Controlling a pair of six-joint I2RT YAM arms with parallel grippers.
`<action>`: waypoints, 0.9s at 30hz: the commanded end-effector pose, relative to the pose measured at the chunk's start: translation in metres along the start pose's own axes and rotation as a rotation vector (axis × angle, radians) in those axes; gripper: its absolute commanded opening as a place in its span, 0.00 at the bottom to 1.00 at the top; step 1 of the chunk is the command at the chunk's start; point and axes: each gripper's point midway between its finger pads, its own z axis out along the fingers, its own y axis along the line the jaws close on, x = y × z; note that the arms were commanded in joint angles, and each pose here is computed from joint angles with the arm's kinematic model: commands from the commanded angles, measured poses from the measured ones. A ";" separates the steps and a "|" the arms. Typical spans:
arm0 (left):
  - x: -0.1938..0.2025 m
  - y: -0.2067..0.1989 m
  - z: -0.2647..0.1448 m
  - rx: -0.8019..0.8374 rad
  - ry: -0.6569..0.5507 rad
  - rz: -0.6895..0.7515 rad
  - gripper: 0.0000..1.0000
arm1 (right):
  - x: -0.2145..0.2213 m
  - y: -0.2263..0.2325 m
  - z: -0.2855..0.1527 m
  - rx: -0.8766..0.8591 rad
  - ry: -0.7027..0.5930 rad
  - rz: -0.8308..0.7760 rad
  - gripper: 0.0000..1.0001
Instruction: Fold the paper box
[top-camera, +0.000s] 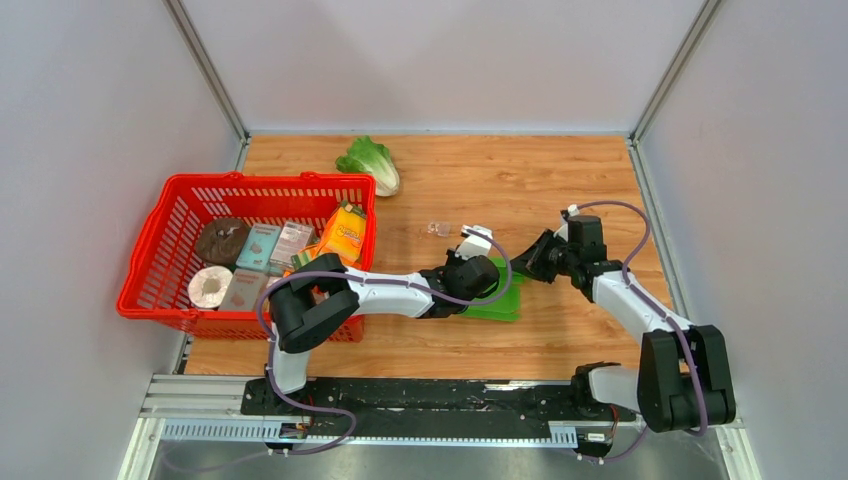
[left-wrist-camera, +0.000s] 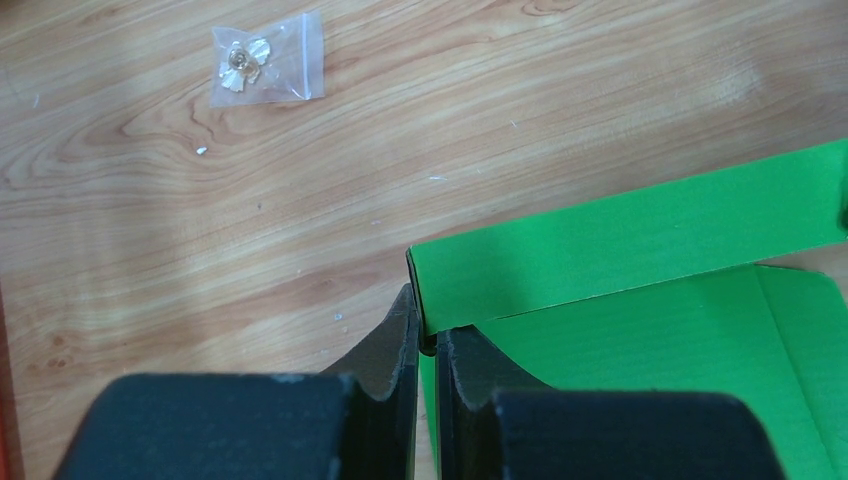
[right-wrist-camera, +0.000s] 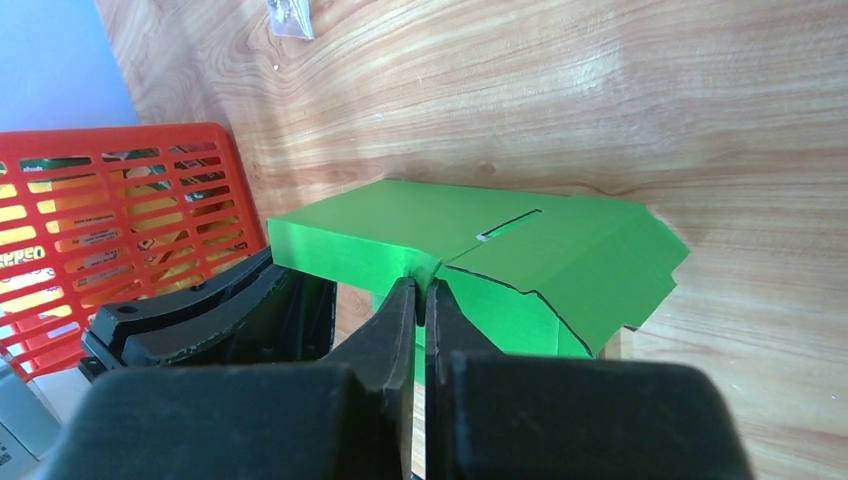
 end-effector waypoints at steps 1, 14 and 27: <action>0.022 0.015 -0.006 -0.025 0.066 0.034 0.00 | -0.013 -0.006 -0.009 0.060 -0.065 -0.131 0.26; 0.028 0.018 -0.007 -0.033 0.085 0.031 0.00 | 0.015 -0.038 -0.021 0.226 -0.113 -0.257 0.18; 0.027 0.018 -0.008 -0.034 0.090 0.032 0.00 | -0.003 -0.063 0.013 0.409 -0.150 -0.262 0.00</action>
